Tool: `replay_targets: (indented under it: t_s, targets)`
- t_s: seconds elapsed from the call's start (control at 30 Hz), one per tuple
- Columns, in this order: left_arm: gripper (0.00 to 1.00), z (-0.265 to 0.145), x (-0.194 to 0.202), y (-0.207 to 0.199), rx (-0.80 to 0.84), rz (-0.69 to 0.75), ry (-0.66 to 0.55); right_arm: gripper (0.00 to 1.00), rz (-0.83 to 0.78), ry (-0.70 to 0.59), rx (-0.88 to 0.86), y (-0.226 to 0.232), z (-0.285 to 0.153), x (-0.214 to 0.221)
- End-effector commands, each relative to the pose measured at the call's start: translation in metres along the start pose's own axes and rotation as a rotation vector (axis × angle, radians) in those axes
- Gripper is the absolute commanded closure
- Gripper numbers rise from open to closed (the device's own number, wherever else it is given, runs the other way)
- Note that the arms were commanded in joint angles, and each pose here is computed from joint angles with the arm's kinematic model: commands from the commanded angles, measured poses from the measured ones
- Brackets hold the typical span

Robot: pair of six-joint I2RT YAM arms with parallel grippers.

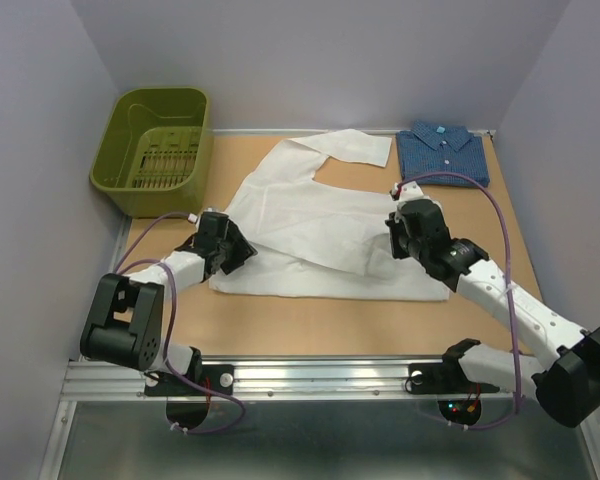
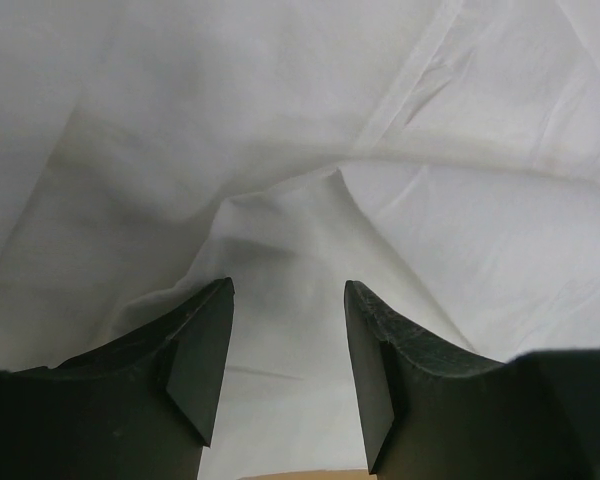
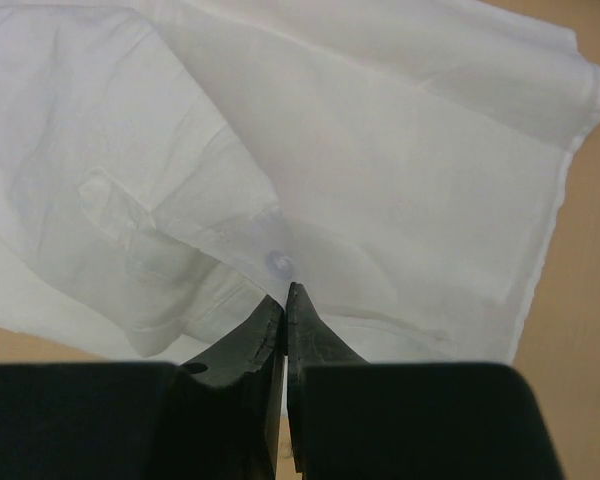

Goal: Fold and stack the long sleeve shirts
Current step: Fold the shirt

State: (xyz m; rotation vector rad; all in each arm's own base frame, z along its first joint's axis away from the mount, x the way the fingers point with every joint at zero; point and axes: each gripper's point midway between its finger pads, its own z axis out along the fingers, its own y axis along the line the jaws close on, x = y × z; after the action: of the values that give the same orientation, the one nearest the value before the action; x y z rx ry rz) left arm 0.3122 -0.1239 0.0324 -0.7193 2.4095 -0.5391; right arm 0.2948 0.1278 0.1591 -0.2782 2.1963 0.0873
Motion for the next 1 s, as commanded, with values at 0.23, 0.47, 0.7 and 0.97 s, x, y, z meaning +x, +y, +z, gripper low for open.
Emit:
replay_targets:
  t_s: [0.23, 0.47, 0.7, 0.97]
  targets:
    - [0.40, -0.040, -0.020, -0.009, 0.064, -0.050, -0.130, 0.91, 0.013, -0.051, 0.018, -0.010, -0.041, -0.039]
    - [0.41, -0.057, -0.029, -0.018, 0.102, -0.039, -0.175, 0.90, 0.024, 0.051, 0.091, -0.020, -0.028, -0.004]
    - [0.40, -0.066, -0.028, -0.011, 0.083, -0.018, -0.188, 0.91, 0.040, 0.098, 0.256, -0.045, -0.025, 0.008]
    - [0.40, -0.070, -0.030, -0.004, 0.058, 0.006, -0.210, 0.83, 0.024, 0.194, 0.323, -0.049, -0.006, 0.029]
